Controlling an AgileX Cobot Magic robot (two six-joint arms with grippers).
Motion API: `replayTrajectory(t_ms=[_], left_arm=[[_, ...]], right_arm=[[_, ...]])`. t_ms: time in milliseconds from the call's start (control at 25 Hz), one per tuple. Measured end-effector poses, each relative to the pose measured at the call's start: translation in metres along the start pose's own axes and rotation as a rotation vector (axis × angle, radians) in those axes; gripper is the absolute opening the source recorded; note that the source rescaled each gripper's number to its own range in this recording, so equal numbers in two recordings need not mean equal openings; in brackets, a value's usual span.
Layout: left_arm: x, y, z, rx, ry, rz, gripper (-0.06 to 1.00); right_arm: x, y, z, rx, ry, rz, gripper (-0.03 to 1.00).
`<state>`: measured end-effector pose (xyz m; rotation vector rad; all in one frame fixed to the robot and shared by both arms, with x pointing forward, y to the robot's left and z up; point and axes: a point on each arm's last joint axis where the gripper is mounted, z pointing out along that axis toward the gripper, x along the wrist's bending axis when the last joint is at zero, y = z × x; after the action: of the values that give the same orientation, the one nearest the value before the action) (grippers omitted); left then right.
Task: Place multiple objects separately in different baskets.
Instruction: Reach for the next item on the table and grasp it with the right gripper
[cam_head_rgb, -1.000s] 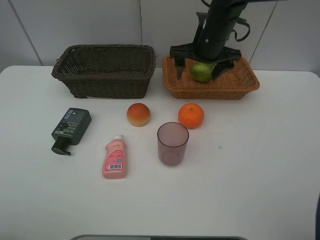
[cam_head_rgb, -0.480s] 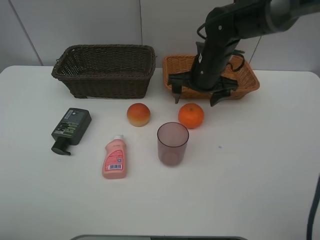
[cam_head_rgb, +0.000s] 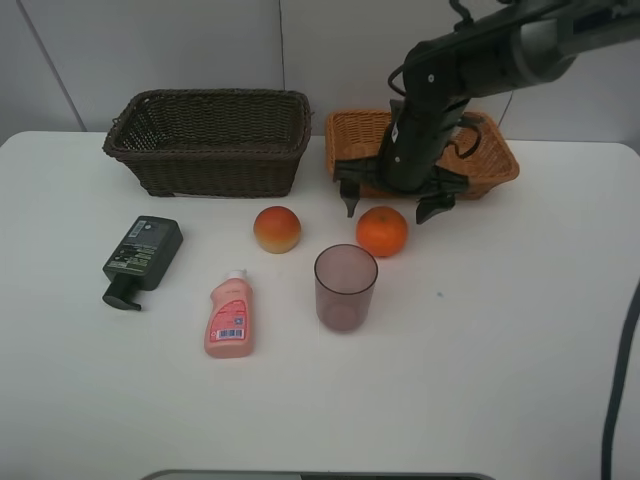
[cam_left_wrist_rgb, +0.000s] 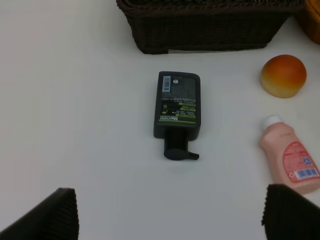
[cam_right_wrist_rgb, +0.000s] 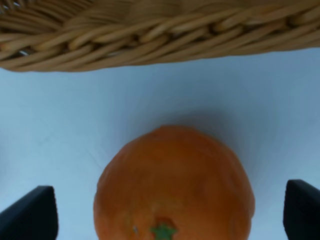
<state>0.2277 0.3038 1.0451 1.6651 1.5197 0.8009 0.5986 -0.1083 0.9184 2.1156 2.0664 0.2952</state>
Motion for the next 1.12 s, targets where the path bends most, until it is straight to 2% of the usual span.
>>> replayTrajectory(t_ms=[440, 1040, 1120], left_arm=[[0.000, 0.000, 0.000, 0.000, 0.000, 0.000, 0.84], [0.000, 0.000, 0.000, 0.000, 0.000, 0.000, 0.84], [0.000, 0.000, 0.000, 0.000, 0.000, 0.000, 0.84]], right_arm=[[0.002, 0.001, 0.013, -0.028, -0.016, 0.016, 1.00], [0.003, -0.007, 0.041, 0.024, -0.048, 0.009, 1.00], [0.003, -0.007, 0.041, 0.024, -0.048, 0.009, 0.98]])
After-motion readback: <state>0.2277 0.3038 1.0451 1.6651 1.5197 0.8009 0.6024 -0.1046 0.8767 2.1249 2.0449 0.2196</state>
